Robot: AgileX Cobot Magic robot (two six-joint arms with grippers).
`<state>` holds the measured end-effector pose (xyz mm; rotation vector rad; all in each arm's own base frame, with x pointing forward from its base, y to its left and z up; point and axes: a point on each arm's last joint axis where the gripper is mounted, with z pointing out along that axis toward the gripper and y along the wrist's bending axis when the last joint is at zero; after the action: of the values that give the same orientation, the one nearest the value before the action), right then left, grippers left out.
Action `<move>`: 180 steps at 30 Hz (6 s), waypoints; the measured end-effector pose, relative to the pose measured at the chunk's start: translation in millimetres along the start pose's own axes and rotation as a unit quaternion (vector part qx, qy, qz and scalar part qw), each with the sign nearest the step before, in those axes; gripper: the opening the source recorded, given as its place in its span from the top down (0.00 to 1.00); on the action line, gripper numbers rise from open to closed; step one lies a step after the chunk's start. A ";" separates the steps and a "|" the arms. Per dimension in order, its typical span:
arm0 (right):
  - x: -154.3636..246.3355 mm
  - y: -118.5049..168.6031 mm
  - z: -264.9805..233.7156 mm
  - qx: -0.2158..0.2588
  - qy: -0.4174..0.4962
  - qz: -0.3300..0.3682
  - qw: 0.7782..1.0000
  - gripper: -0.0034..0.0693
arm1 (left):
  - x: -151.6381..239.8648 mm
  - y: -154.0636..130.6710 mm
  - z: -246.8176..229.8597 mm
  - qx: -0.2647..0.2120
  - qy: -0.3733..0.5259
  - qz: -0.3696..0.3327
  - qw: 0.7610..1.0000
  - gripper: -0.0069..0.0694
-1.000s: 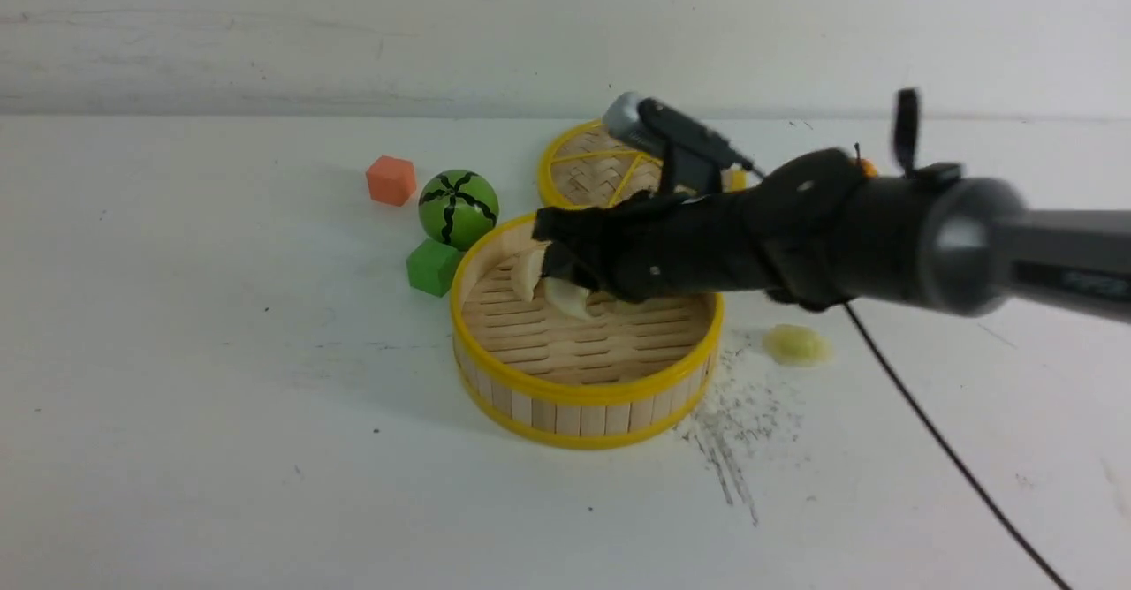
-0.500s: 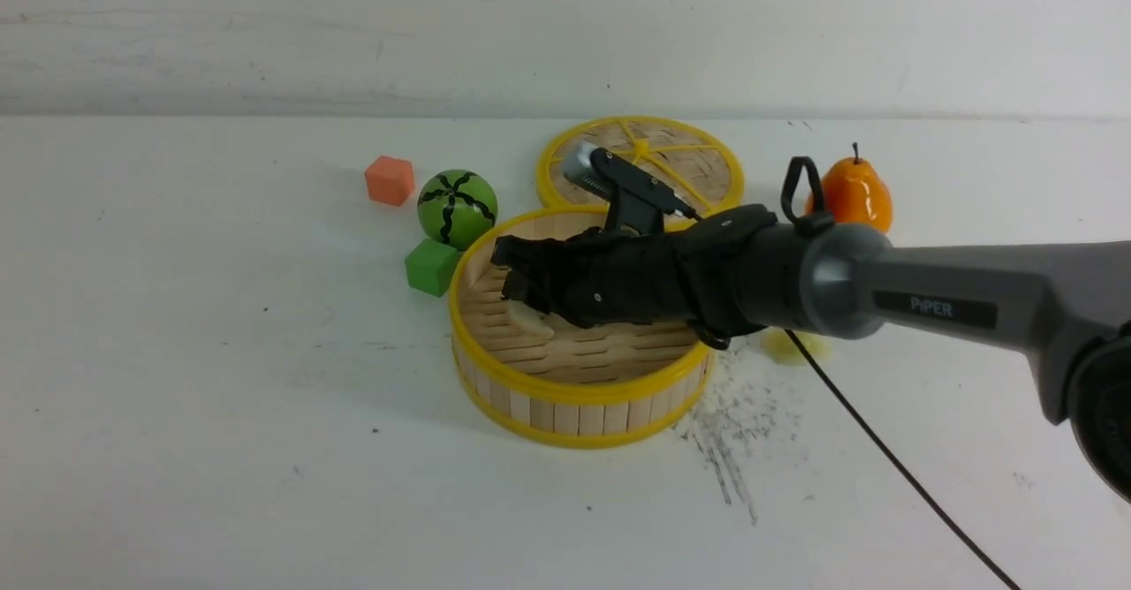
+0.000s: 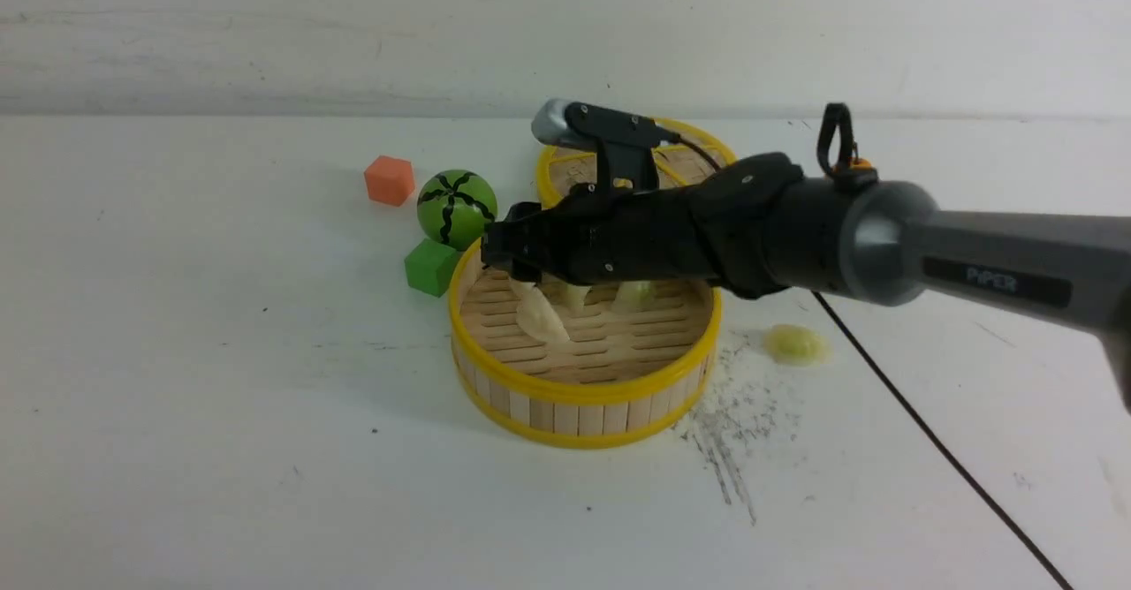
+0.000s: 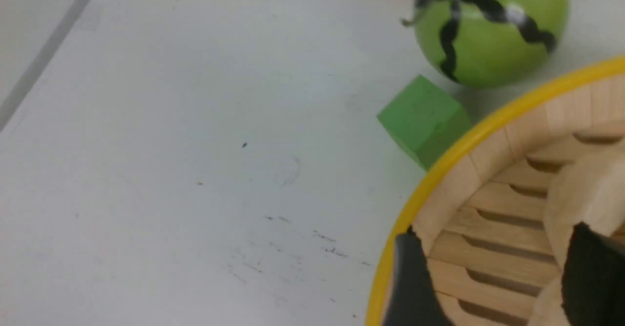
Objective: Put the dumplings into the steamer on the white table.
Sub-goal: 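Reach for and grasp a dumpling on the table, then place the dumpling into the bamboo steamer basket, then reach for and grasp a dumpling on the table, then place the dumpling into the bamboo steamer basket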
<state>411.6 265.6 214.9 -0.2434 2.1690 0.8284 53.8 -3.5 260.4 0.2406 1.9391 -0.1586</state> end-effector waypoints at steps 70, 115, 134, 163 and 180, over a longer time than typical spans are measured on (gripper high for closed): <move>-16.4 -168.4 -76.7 0.132 0.235 -0.239 0.933 0.31 | 7.4 2.5 5.0 -0.018 0.007 0.025 0.999 0.83; 10.9 -39.8 -1.2 0.030 0.096 0.046 0.994 0.60 | 5.0 1.9 5.0 -0.015 -0.006 0.030 0.999 0.80; -77.1 -72.8 -81.8 0.072 0.049 -0.070 0.994 0.39 | 5.0 1.9 5.0 -0.015 -0.006 0.030 0.999 0.78; -55.2 -192.3 -31.9 0.131 0.178 -0.107 0.969 0.63 | 8.2 2.5 8.2 -0.021 -0.008 0.047 0.999 0.77; -31.6 -71.1 -38.4 -0.027 0.209 0.074 0.975 0.63 | 7.8 2.8 6.9 -0.020 -0.015 0.046 0.999 0.77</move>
<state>439.5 183.8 222.2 -0.3085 2.5836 0.9893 57.8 -1.6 250.6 0.2986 1.8954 -0.0610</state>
